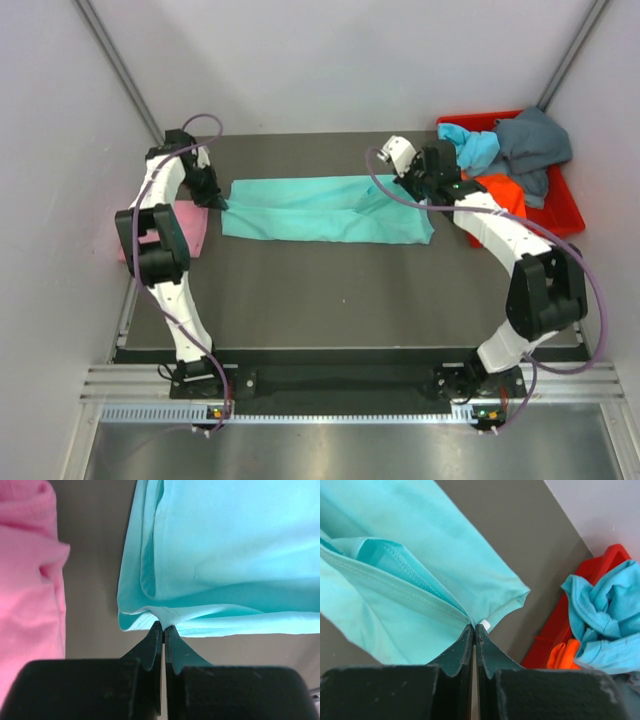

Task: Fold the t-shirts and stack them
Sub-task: Fold the tshirt

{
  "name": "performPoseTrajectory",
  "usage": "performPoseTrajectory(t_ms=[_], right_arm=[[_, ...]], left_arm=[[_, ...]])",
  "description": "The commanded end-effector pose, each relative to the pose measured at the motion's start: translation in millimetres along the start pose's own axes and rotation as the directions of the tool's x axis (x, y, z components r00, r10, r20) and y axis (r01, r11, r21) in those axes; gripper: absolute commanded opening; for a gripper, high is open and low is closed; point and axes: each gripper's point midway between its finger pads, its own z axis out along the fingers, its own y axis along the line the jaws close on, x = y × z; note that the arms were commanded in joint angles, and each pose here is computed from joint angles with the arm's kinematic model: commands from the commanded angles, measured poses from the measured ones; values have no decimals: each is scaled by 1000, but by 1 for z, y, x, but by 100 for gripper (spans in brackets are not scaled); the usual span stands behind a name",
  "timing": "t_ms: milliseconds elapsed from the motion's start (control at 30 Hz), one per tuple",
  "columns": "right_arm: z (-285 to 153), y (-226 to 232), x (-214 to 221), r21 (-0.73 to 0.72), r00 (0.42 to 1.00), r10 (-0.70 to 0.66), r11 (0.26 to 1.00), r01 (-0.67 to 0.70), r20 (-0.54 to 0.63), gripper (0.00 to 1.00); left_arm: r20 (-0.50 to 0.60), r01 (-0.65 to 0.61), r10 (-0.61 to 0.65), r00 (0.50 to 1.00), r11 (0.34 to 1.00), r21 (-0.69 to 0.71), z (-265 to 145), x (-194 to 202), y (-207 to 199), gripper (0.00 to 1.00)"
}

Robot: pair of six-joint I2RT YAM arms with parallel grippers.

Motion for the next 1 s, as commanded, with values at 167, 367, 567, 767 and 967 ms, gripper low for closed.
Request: performPoseTrajectory(t_ms=[167,367,567,767,967], right_arm=[[42,-41,-20,98,999,-12,995,9,34,0],[68,-48,-8,118,1000,-24,993,25,-7,0],[81,-56,-1,151,1000,-15,988,19,-27,0],[94,-56,3,156,999,-17,987,22,-33,0],[102,-54,0,160,999,-26,987,30,-26,0]], left_arm=[[63,-81,82,995,997,-14,20,-36,-11,0],[73,-95,97,993,995,-38,32,-45,-9,0],[87,-92,96,992,994,-50,39,-54,-6,0],[95,-87,93,991,994,-67,45,-58,-2,0],[102,-85,93,990,993,-77,43,-59,-2,1]])
